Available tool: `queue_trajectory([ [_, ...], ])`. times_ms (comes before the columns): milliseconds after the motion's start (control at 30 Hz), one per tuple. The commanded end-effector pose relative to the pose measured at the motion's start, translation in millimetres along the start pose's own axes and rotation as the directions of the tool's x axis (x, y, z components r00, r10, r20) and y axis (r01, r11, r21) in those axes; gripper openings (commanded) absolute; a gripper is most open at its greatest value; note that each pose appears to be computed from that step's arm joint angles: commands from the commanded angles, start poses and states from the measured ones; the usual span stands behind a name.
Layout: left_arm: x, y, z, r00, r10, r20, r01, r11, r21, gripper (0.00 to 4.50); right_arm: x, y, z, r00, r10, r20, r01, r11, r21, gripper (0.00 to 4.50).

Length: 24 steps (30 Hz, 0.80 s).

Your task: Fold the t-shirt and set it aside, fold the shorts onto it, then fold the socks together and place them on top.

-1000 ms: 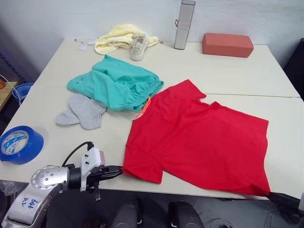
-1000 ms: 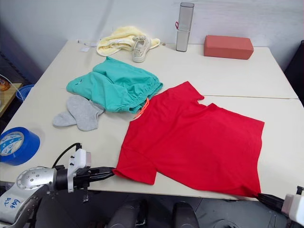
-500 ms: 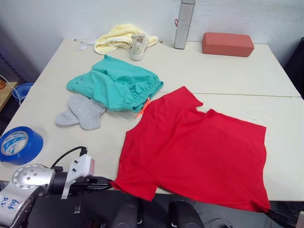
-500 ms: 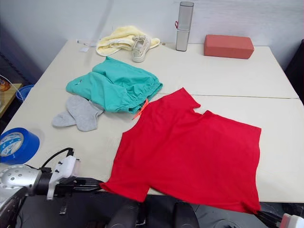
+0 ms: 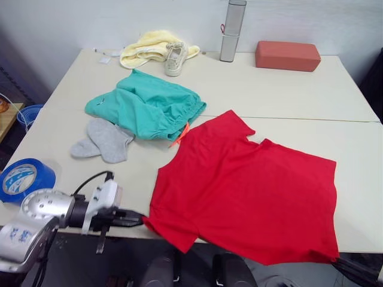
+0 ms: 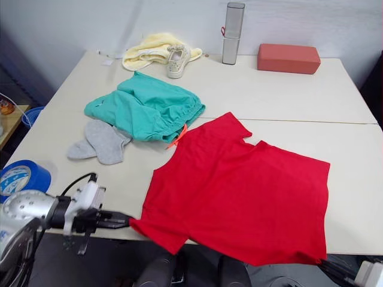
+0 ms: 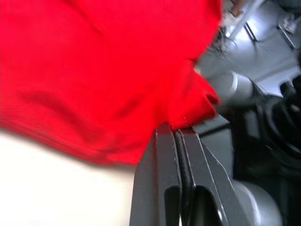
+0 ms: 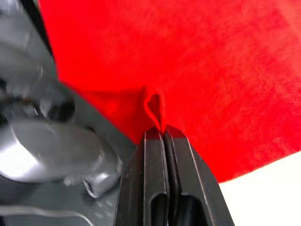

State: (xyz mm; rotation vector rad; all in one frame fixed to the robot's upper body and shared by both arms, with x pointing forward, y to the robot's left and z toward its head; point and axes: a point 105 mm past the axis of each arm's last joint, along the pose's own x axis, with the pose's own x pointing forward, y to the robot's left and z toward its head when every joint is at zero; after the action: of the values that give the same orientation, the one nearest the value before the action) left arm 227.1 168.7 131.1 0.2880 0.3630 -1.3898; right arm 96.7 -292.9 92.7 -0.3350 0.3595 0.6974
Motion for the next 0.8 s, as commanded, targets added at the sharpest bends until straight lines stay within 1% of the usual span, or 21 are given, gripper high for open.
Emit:
queue_trajectory([
  [33, 5, 13, 9, 1.000, -0.004, 0.024, 0.004, 1.000, -0.019, 0.00, -4, -2, 2, 1.000, -0.011, -0.019, 0.012, 0.996, 0.083, 0.02],
  [133, 9, 26, 15, 0.999, 0.012, 0.041, -0.010, 0.999, -0.045, 0.00, -6, -5, 0, 0.999, -0.032, -0.041, 0.037, 0.992, 0.120, 0.02],
  [200, 11, 32, 16, 0.999, 0.014, 0.033, -0.012, 0.998, -0.062, 0.00, -7, -6, -2, 0.998, -0.037, -0.054, 0.044, 0.989, 0.140, 0.02],
  [233, 12, 35, 15, 1.000, 0.012, 0.012, -0.011, 0.997, -0.071, 0.00, -7, -7, -2, 0.997, -0.051, -0.059, 0.059, 0.987, 0.147, 0.02],
  [300, 13, 50, 7, 0.997, 0.053, -0.051, -0.058, 0.994, -0.098, 0.00, -7, -13, -7, 0.992, -0.097, -0.079, 0.112, 0.972, 0.206, 0.02],
  [367, 15, 60, 4, 0.995, 0.067, -0.074, -0.079, 0.982, -0.169, 0.00, -5, -18, -9, 0.988, -0.131, -0.083, 0.148, 0.954, 0.262, 0.02],
  [600, 16, 67, -4, 0.987, 0.134, -0.091, -0.153, 0.953, -0.262, 0.00, 5, -23, -9, 0.978, -0.184, -0.094, 0.207, 0.879, 0.430, 0.02],
  [700, 21, 65, -6, 0.986, 0.140, -0.088, -0.160, 0.946, -0.282, 0.00, 8, -24, -14, 0.975, -0.185, -0.125, 0.222, 0.863, 0.454, 0.02],
  [800, 25, 71, -5, 0.980, 0.181, -0.077, -0.196, 0.936, -0.291, 0.00, 14, -28, -13, 0.973, -0.198, -0.121, 0.232, 0.859, 0.456, 0.02],
])
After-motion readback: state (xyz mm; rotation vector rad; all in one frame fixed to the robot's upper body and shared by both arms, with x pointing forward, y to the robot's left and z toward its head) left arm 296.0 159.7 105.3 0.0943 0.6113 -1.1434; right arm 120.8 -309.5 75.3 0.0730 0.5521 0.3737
